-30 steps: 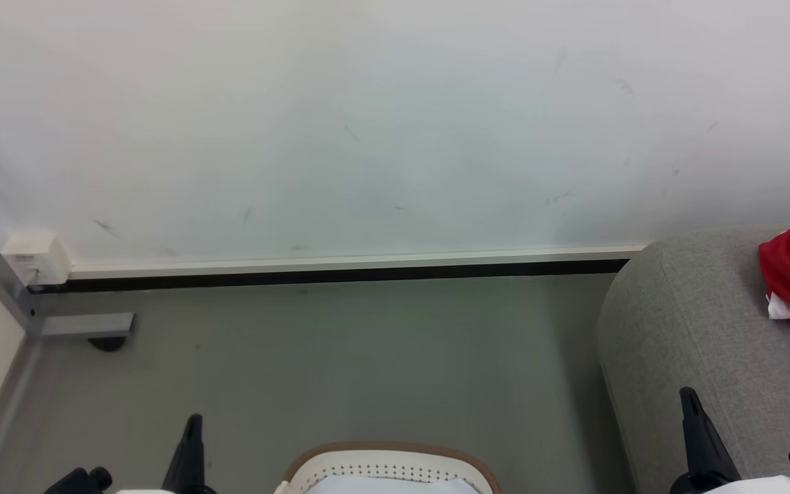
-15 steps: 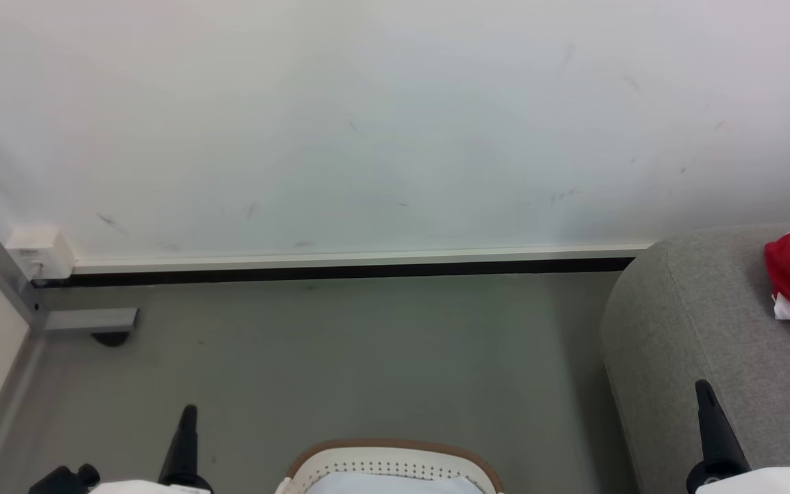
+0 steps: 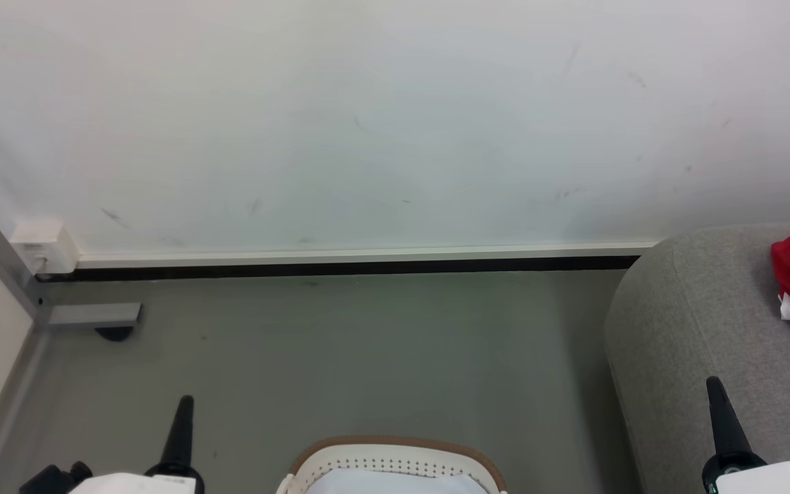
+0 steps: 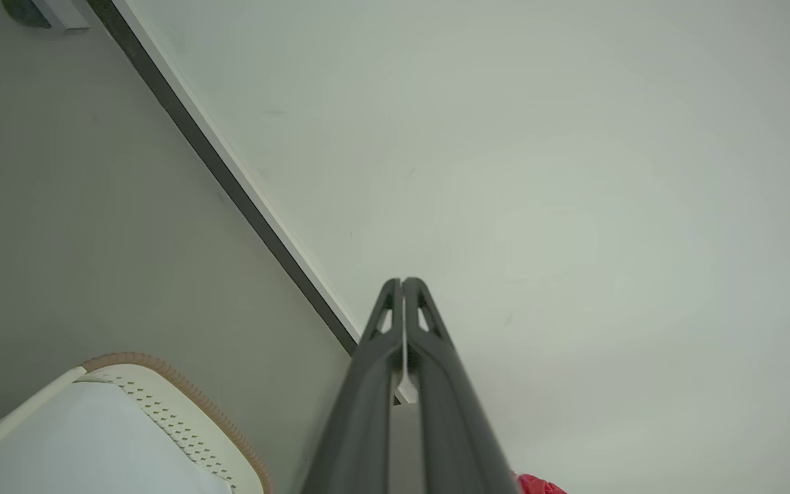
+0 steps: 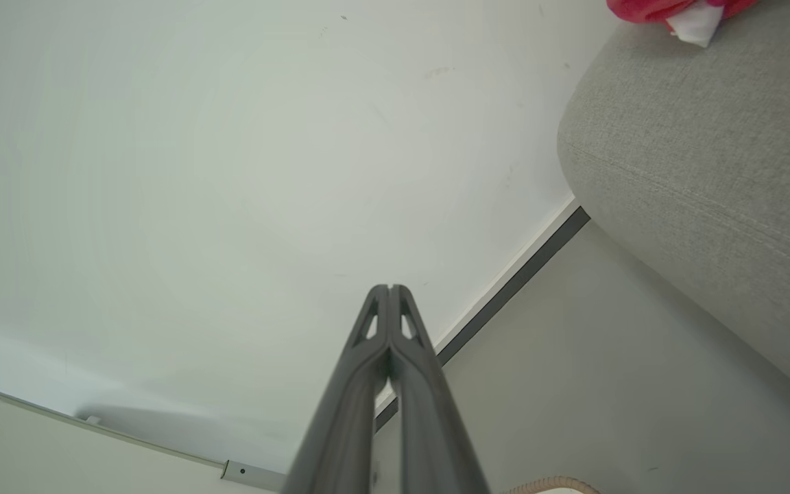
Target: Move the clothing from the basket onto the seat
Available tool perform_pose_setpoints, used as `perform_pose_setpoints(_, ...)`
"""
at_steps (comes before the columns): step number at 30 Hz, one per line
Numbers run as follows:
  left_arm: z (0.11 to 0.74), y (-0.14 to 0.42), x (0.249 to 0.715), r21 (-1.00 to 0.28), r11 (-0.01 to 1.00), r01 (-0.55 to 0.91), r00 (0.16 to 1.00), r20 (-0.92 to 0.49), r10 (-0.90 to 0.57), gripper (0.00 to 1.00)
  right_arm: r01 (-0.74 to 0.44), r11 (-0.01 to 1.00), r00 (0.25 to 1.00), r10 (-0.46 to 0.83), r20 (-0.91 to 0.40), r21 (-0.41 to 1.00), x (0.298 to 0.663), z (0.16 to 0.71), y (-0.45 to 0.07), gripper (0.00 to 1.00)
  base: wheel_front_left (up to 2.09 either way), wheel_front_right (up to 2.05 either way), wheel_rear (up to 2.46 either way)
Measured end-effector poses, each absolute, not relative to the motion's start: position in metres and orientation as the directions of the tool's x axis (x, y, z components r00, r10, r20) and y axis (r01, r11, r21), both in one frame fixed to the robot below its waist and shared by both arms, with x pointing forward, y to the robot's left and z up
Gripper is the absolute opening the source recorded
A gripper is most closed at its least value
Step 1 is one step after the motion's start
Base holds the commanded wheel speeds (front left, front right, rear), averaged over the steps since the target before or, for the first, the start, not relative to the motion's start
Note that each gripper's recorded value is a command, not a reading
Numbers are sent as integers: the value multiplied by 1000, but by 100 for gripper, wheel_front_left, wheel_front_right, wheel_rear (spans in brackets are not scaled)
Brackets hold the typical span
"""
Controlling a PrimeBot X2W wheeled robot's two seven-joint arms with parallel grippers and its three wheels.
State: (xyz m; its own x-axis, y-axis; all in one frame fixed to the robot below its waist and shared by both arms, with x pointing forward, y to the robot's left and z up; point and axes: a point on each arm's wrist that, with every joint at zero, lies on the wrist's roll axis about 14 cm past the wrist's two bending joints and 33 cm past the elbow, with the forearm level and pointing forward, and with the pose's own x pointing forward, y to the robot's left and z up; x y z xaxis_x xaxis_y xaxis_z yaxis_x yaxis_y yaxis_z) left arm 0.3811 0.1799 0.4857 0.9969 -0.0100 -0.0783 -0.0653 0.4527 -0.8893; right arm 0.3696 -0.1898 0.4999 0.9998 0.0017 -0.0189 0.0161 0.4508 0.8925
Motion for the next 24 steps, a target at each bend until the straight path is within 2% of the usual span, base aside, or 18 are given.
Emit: perform_pose_setpoints(24, 493, 187, 385, -966, 254, -54, 998, -58, -9, 0, 23, 259, 1000, -1, -23, 966, 377, 501, -195, 0, 0, 0, 0)
